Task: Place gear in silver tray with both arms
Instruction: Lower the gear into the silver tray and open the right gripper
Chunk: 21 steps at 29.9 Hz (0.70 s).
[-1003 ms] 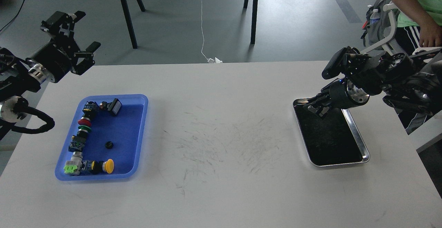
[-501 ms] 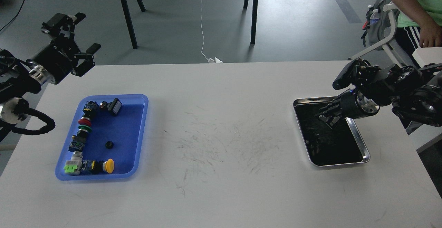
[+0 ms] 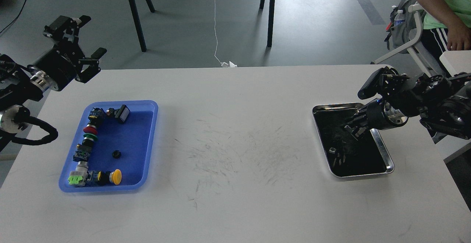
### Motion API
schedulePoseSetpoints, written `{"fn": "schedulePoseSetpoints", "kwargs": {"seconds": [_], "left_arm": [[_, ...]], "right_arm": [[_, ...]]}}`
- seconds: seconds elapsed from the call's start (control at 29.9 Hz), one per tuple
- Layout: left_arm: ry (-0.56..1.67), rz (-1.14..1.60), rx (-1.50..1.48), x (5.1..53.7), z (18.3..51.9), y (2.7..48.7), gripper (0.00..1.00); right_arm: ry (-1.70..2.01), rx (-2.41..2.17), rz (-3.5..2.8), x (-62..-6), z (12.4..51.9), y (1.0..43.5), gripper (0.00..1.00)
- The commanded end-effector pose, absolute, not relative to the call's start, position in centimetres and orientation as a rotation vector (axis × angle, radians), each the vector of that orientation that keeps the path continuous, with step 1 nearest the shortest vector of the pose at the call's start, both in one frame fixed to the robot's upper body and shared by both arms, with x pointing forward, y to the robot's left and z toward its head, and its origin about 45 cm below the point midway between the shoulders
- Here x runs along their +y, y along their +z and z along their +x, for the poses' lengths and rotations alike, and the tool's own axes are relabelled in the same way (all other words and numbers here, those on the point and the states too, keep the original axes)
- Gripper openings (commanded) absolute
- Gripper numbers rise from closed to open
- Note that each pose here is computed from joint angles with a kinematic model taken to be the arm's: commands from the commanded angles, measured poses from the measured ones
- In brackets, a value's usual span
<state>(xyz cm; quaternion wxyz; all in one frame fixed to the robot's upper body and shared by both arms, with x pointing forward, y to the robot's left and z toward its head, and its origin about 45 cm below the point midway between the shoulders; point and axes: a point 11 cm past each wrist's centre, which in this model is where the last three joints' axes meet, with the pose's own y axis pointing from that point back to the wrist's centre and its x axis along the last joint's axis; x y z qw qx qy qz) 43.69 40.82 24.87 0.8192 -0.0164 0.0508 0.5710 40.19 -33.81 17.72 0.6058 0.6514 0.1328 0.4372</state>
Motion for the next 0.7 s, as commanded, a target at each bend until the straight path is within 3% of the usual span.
{"fn": "schedulePoseSetpoints", "kwargs": {"seconds": [0.0,0.13,0.5,0.67], "left_arm": [[1.217,-0.036,0.109,40.8,43.7,24.9,0.99],[1.218,-0.035,0.108,40.9,43.7,24.9,0.99],[1.225,-0.033,0.105,41.2,43.6,25.0,0.99],[1.291,-0.140,0.112,43.2,43.5,26.6,0.99]], "right_arm": [[1.012,0.303,1.507,-33.8,40.3,17.8,0.26],[1.014,0.291,1.504,-33.9,40.5,18.0,0.41],[1.013,0.272,1.503,-34.2,40.7,18.2,0.49],[1.045,0.212,1.549,-32.6,41.4,18.9,0.58]]}}
